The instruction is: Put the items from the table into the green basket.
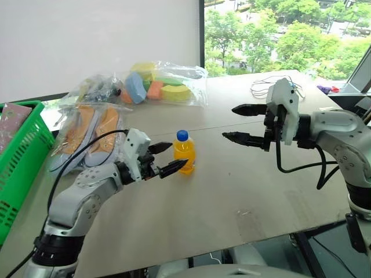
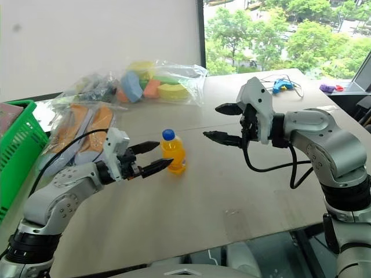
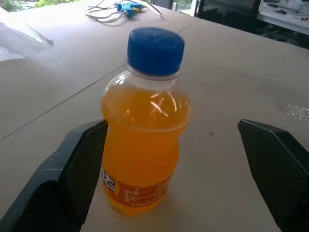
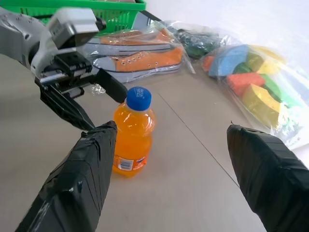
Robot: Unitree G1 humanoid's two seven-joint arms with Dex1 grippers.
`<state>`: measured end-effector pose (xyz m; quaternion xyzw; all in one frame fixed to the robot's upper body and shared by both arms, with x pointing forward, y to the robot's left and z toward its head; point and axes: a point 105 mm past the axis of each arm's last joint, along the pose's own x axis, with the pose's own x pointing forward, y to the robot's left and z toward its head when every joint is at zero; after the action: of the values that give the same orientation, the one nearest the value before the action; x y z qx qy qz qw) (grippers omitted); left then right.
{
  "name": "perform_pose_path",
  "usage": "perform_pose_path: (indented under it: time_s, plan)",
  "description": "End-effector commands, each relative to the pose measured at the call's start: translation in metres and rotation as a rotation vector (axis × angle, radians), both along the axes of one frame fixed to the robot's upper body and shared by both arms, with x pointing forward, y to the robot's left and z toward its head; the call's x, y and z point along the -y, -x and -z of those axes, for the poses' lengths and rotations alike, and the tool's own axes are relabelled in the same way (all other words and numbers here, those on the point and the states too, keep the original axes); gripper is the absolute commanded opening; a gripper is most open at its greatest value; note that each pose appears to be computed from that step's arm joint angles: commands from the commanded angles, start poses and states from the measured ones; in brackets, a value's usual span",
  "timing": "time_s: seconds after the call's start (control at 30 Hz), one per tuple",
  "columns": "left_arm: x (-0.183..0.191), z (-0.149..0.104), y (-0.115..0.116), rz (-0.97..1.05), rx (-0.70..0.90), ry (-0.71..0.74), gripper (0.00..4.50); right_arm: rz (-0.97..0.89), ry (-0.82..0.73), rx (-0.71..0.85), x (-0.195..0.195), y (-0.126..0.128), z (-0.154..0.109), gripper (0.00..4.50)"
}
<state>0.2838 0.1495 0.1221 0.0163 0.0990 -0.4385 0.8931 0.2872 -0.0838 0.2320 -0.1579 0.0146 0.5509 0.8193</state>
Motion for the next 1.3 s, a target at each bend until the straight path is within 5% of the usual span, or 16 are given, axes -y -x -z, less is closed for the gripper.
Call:
perform_pose_path:
  time_s: [0.03, 0.2, 0.37, 0.4, 0.57, 0.77, 0.97, 1.3]
  plan:
    - [0.006, 0.000, -0.012, 0.013, 0.055, -0.037, 4.47, 0.008, -0.005, 0.048, 0.001, 0.005, -0.010, 3.88]
    - [0.016, 0.015, -0.021, 0.059, 0.023, -0.049, 4.47, 0.019, 0.003, 0.048, 0.003, 0.006, -0.010, 3.88]
    - [0.009, 0.015, -0.022, 0.046, 0.039, -0.058, 2.87, 0.011, 0.003, 0.055, 0.002, 0.006, -0.013, 3.88]
    - [0.006, 0.012, -0.022, 0.033, 0.052, -0.050, 2.87, 0.005, -0.001, 0.056, 0.002, 0.007, -0.013, 3.88]
    - [-0.039, -0.065, -0.029, -0.192, 0.204, 0.247, 2.87, -0.145, -0.018, 0.052, -0.015, 0.022, -0.016, 3.88]
    - [-0.161, -0.181, -0.022, -0.768, 0.600, 0.418, 2.87, -0.336, -0.141, 0.116, -0.062, 0.018, -0.044, 3.88]
    - [-0.268, -0.233, 0.031, -1.234, 0.904, 0.149, 2.87, -0.484, -0.256, 0.208, -0.125, 0.018, -0.078, 3.88]
    - [-0.329, -0.207, 0.050, -1.380, 0.818, -0.226, 2.87, -0.636, -0.267, 0.244, -0.157, 0.037, -0.085, 3.88]
